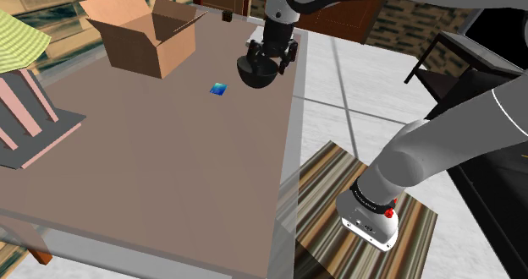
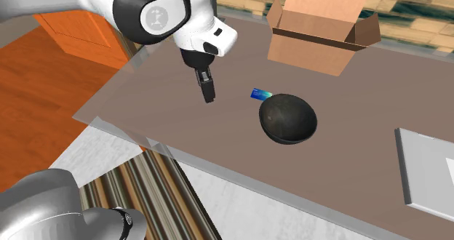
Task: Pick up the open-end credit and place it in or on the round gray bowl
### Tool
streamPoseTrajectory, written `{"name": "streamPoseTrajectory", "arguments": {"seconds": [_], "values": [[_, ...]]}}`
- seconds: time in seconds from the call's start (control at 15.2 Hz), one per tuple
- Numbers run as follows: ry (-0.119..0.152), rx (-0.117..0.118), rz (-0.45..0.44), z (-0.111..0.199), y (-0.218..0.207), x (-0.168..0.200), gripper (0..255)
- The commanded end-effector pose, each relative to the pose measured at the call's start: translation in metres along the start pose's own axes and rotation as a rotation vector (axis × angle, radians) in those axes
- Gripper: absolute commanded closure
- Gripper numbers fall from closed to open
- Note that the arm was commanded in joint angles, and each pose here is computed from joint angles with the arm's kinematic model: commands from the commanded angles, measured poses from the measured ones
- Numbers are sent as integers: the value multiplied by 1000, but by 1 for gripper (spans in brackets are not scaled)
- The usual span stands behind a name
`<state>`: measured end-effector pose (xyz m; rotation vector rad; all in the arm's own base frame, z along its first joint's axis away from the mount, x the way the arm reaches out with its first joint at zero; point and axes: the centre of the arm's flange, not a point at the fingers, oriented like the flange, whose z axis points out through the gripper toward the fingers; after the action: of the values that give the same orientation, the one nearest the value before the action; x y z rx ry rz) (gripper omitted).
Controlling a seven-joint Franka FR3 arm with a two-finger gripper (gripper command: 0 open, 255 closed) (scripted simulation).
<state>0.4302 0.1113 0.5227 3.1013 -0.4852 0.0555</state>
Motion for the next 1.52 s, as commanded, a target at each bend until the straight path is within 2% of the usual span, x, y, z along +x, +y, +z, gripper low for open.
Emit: {"name": "streamPoseTrajectory", "arguments": {"seconds": [0.0,0.73,1.45], "values": [[9,-7,61,14,-12,21,0],[54,-50,378,89,-58,134,0],[97,-92,682,156,-64,253,0]]}}
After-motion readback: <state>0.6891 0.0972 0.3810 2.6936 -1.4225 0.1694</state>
